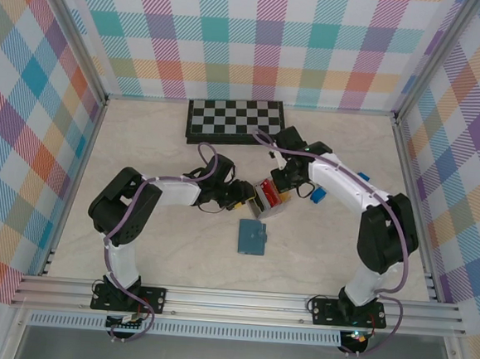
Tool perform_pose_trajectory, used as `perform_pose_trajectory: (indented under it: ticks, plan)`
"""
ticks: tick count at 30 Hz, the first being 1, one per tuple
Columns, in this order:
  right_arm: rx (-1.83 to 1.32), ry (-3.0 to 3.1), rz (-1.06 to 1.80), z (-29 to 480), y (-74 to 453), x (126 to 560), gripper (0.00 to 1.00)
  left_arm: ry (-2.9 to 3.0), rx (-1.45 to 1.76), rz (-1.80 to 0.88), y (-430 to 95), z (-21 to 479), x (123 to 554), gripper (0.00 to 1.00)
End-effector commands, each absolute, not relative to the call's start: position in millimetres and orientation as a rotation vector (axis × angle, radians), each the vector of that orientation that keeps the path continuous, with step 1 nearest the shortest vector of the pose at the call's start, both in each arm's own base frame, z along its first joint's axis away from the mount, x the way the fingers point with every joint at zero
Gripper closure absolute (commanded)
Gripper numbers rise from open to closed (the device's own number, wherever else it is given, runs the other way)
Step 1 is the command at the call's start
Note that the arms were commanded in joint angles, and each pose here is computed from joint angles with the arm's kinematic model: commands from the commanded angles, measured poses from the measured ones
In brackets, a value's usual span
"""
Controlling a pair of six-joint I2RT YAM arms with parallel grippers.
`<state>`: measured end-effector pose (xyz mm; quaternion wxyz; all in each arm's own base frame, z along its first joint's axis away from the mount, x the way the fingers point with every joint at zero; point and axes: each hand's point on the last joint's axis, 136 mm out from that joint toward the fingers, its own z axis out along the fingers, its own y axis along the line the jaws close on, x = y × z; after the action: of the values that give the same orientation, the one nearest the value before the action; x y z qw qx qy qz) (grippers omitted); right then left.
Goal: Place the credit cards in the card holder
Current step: Pick up the credit card from the storage box.
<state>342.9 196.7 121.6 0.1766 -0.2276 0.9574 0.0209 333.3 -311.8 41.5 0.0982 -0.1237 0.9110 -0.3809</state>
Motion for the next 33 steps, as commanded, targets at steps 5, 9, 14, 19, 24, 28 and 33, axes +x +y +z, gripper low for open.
perform_pose_trajectory:
  ticks: [5, 9, 14, 19, 24, 28, 33]
  plan:
    - [-0.501, 2.659, 0.330, 167, 213, 327, 0.98, 2.662, -0.308, -1.080, -303, 64, 328, 0.42]
    - [-0.426, 2.612, 0.418, 186, 216, 325, 1.00, 2.580, -0.287, -1.093, -300, 94, 331, 0.37]
    - [-0.254, 2.503, 0.809, 227, 225, 320, 1.00, 2.353, -0.226, -1.310, -310, 165, 335, 0.28]
    - [-0.097, 2.398, 1.156, 255, 226, 318, 0.99, 2.162, -0.101, -1.581, -332, 230, 332, 0.23]
    - [-0.042, 2.319, 1.362, 274, 229, 319, 0.99, 2.093, -0.039, -1.721, -348, 254, 333, 0.25]
    - [-0.027, 2.317, 1.417, 277, 229, 319, 0.98, 2.003, -0.019, -1.826, -356, 275, 337, 0.39]
    - [0.031, 2.328, 1.432, 270, 223, 321, 0.96, 1.997, -0.035, -1.824, -356, 278, 339, 0.72]
